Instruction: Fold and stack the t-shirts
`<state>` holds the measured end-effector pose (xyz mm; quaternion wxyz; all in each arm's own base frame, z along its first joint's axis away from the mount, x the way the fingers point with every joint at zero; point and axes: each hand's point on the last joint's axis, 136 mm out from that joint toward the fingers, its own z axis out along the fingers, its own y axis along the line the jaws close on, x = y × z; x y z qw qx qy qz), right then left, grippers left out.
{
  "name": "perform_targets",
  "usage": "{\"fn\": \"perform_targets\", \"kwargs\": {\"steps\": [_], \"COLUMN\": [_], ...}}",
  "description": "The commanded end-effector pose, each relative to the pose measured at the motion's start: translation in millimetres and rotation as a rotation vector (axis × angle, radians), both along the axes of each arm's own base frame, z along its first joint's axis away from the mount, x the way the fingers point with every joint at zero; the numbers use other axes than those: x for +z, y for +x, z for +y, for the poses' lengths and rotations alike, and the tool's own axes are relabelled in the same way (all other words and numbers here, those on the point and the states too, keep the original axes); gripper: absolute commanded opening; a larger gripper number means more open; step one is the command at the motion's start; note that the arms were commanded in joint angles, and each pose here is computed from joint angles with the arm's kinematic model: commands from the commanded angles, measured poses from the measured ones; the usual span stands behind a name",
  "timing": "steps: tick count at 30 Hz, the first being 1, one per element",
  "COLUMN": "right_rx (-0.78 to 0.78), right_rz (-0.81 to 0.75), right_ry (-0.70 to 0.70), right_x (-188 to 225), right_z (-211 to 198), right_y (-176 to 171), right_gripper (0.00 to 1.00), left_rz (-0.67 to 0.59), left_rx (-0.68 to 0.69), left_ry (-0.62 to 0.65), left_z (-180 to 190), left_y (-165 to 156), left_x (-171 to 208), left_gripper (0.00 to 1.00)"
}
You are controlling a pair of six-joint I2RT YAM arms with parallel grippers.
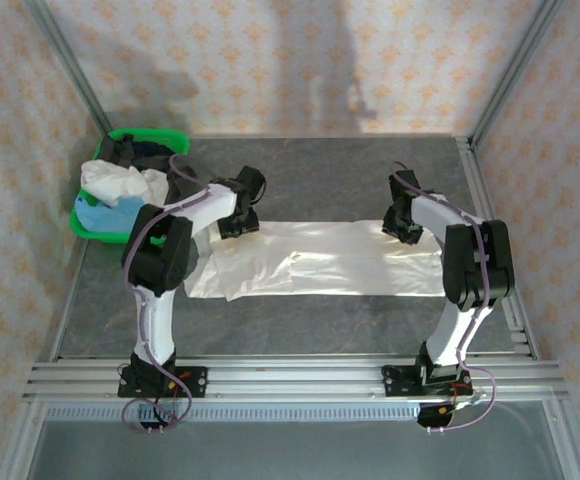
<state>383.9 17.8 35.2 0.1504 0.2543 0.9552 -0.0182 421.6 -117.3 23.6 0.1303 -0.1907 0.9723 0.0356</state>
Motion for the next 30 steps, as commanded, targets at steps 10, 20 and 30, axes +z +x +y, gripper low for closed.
{"fn": "perform_targets", "kwargs": {"steps": [10, 20, 30], "right_rx": [-0.051, 0.156, 0.251], "right_rz": [0.144, 0.046, 0.166], "right_ry": [0.025, -0.017, -0.046], "right_x": [-15, 15, -26], "right_z": [11, 52, 71], "right_y": [-102, -99, -112], "right_gripper": [0.45, 0.47, 0.46], "left_rz": [-0.044, -0.334, -0.244], "left_rx": [-0.033, -0.067, -0.052], "left_ry": [-0.13, -0.365, -0.267], "left_z": [-52, -93, -87], "left_y": [117, 180, 98], "left_x": [-33, 86, 60], "left_gripper": [0.54, 1.0, 1.0]}}
